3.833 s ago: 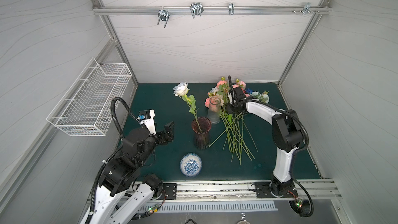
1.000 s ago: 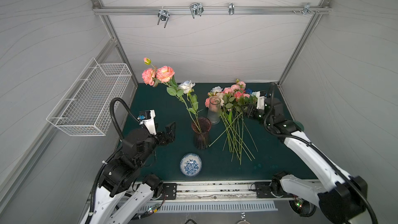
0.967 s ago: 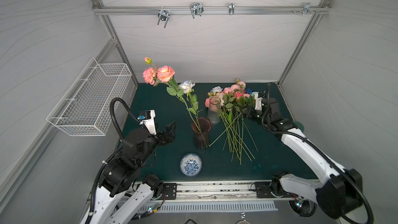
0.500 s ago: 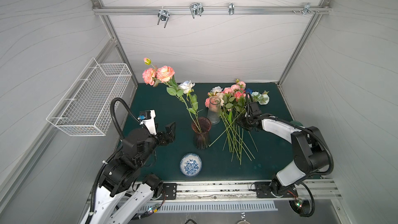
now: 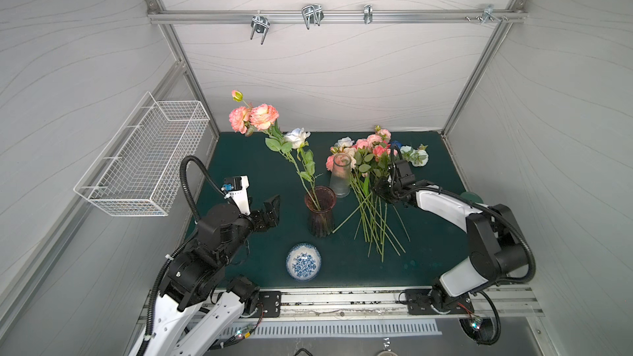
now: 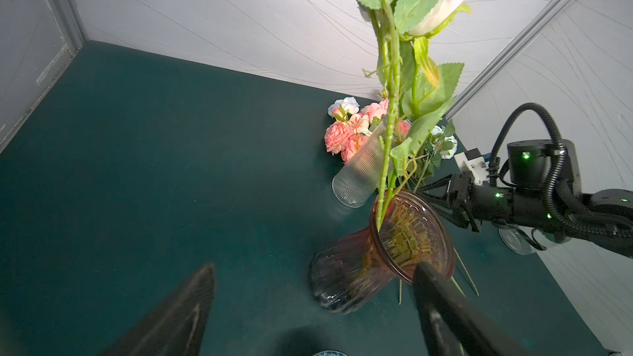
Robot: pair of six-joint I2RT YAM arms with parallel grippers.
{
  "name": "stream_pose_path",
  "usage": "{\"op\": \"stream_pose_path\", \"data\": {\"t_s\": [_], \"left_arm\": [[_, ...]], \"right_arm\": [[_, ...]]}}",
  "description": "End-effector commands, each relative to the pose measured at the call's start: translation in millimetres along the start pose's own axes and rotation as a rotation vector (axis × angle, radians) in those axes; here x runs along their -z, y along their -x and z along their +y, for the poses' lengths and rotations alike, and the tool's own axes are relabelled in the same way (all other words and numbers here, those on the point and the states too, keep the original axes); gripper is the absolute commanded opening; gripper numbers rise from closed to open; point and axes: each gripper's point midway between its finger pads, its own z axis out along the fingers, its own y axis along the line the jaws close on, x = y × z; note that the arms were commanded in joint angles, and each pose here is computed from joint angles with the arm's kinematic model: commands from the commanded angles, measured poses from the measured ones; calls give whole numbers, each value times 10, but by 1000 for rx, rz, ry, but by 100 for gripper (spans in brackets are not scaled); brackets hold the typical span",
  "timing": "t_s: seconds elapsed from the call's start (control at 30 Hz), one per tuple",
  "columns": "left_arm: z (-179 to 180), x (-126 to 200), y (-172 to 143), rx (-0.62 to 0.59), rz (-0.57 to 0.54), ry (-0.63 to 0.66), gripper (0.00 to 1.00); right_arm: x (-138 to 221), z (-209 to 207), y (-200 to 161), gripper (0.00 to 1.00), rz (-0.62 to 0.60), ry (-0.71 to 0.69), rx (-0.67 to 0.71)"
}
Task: Arrange flowers in a vase
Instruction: Pick up the flower from the flowers.
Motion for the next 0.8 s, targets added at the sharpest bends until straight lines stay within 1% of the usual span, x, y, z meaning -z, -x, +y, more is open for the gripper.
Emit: {"op": "stream_pose_path", "data": {"t_s": [0.0,0.23,0.27,0.33,0.4,0.47,0.5,0.63,0.77], "left_arm": [[-36,65,150,7,-60,-15,92],[-45,73,163,6,-61,-18,92],[-43,70,165,6,-61,-16,92],[-40,62,160,6,-59,-14,92],[-47,57,163,5,-58,-17,92],[-52,51,156,4,-54,-18,92],[-54,47,157,2,-52,-18,92],[-62,62,185,2,-58,-19,92],[-75,81,203,4,-61,-25,92]], "right_arm": [[-135,58,16,41,28,22,-75],[-292,-17,53,38,30,-11,-107],[-298,-26,58,36,26,-14,-108],[-312,-53,69,27,20,-24,-104],[-316,-54,91,14,23,-27,-95],[-279,-32,101,3,20,-18,-77],[-234,-11,113,0,11,-10,-63],[66,110,229,0,-66,24,28],[573,258,467,0,-222,32,200]]}}
